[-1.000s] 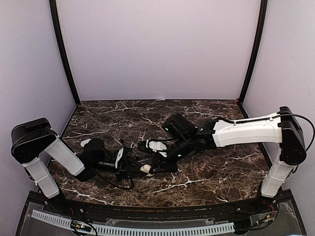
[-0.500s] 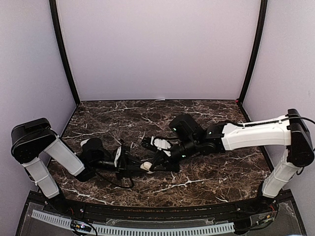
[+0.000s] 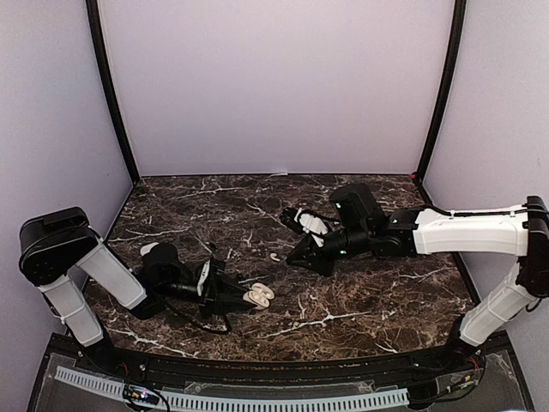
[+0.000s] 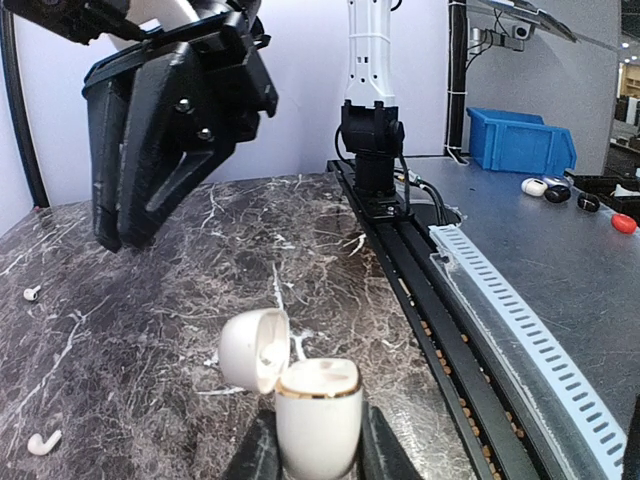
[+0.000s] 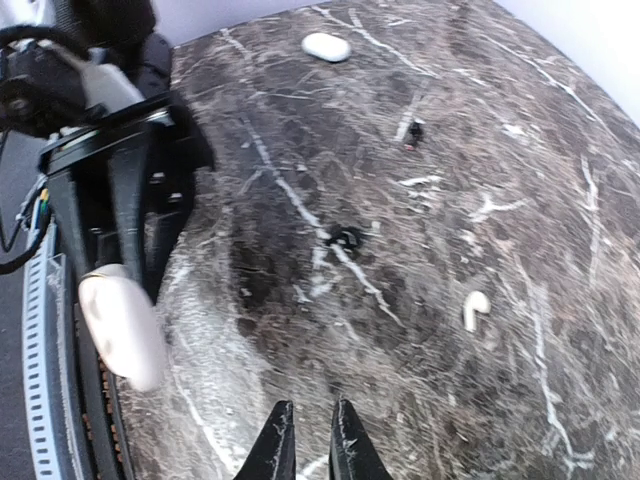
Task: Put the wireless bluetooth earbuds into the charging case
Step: Open the charging case, then adjust the right earbud at the center of the board.
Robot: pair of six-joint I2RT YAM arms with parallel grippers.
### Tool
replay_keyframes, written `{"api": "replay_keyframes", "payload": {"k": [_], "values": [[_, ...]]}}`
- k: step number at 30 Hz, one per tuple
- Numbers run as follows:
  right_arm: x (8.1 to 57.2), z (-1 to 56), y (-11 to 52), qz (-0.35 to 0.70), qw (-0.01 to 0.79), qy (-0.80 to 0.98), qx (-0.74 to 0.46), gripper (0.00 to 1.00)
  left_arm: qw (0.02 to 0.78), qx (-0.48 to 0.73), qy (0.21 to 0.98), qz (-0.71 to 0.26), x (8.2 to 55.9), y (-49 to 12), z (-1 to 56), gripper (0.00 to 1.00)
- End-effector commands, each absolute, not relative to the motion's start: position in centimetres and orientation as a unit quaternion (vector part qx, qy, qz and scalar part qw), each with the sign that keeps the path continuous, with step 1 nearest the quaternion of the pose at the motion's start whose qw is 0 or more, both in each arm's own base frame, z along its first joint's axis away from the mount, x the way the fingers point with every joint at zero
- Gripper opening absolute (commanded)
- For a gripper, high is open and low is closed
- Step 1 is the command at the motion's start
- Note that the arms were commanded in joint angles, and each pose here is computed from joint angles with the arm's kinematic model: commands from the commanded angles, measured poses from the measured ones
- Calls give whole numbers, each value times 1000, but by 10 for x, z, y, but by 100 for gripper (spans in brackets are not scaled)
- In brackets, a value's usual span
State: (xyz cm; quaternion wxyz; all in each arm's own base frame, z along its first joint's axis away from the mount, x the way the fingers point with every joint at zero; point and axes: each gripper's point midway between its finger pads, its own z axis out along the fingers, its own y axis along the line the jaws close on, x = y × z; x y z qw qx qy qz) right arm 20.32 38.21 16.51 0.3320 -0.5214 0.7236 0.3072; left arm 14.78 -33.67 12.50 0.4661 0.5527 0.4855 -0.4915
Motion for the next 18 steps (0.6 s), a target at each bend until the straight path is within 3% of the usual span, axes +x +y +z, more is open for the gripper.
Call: {"api": "replay_keyframes", "payload": {"k": [1, 8, 18], "values": [[213, 175, 375, 300, 361, 730, -497, 13, 464, 564, 463, -503, 137, -335, 132, 9], [186, 182, 386, 365, 327, 690, -532, 28, 460, 560, 470, -504, 139, -336, 131, 9], [216, 184, 368, 315, 369, 734, -476, 29, 472, 548, 482, -495, 145, -335, 134, 10]]}}
